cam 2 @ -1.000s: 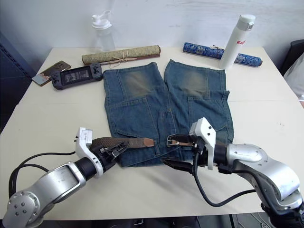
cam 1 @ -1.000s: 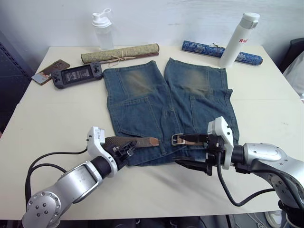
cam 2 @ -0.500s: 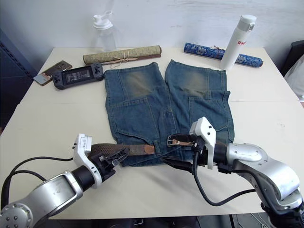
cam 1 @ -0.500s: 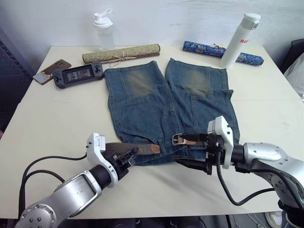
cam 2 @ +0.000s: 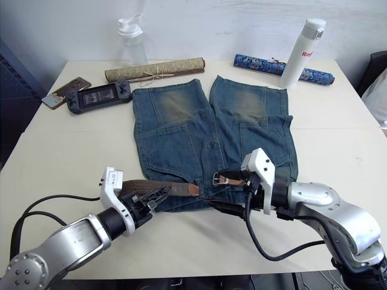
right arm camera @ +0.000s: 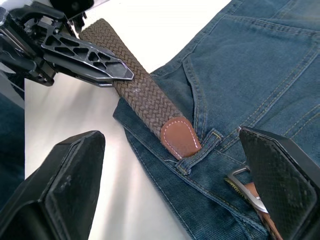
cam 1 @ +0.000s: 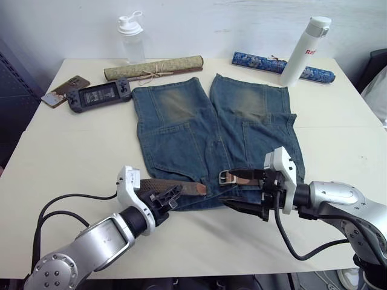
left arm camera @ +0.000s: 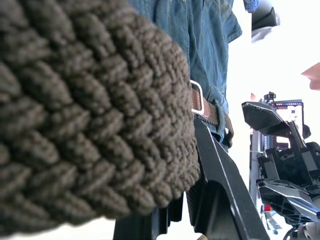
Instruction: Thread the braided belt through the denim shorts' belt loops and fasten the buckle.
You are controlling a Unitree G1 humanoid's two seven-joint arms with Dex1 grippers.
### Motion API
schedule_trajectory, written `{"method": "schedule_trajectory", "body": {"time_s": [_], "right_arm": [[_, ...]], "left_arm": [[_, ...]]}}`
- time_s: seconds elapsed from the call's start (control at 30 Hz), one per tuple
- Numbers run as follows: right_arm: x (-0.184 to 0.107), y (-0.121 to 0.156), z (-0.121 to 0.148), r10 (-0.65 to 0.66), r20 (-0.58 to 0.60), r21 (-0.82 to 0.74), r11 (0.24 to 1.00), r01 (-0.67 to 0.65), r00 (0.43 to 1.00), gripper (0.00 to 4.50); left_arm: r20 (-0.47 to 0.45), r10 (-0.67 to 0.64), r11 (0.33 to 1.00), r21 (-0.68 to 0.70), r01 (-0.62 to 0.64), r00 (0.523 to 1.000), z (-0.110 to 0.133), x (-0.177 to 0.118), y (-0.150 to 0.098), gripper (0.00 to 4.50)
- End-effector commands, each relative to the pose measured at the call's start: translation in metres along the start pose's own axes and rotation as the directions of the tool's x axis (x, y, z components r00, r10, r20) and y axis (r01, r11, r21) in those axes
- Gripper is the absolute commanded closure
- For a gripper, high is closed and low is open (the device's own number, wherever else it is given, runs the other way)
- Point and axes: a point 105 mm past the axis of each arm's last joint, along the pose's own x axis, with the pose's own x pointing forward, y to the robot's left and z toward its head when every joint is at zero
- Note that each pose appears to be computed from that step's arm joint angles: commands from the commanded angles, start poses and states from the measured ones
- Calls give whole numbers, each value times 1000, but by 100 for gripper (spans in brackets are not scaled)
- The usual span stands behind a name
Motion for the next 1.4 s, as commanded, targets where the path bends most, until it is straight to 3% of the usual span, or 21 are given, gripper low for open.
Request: {"method": "schedule_trajectory", "body": {"time_s": [0.03,0.27,0.73,1.4], "right_arm": [[-2,6,11,10,38,-35,999,-8,999,2],[-2,5,13,-7,48,-35,999,9,999,2],[-1,3,11,-43,50,-24,999,44,998,2],[5,4,10,-31,64,-13,999,32,997,2]], "left_arm": [[-16,-41,999,3,41,999,-1,2,-5,450],[-75,-45,999,-18,44,996,0,11,20,450],[-76,-117,992,-53,113,990,8,29,7,450],[10,-77,996,53,76,997,19,9,-5,450]]}}
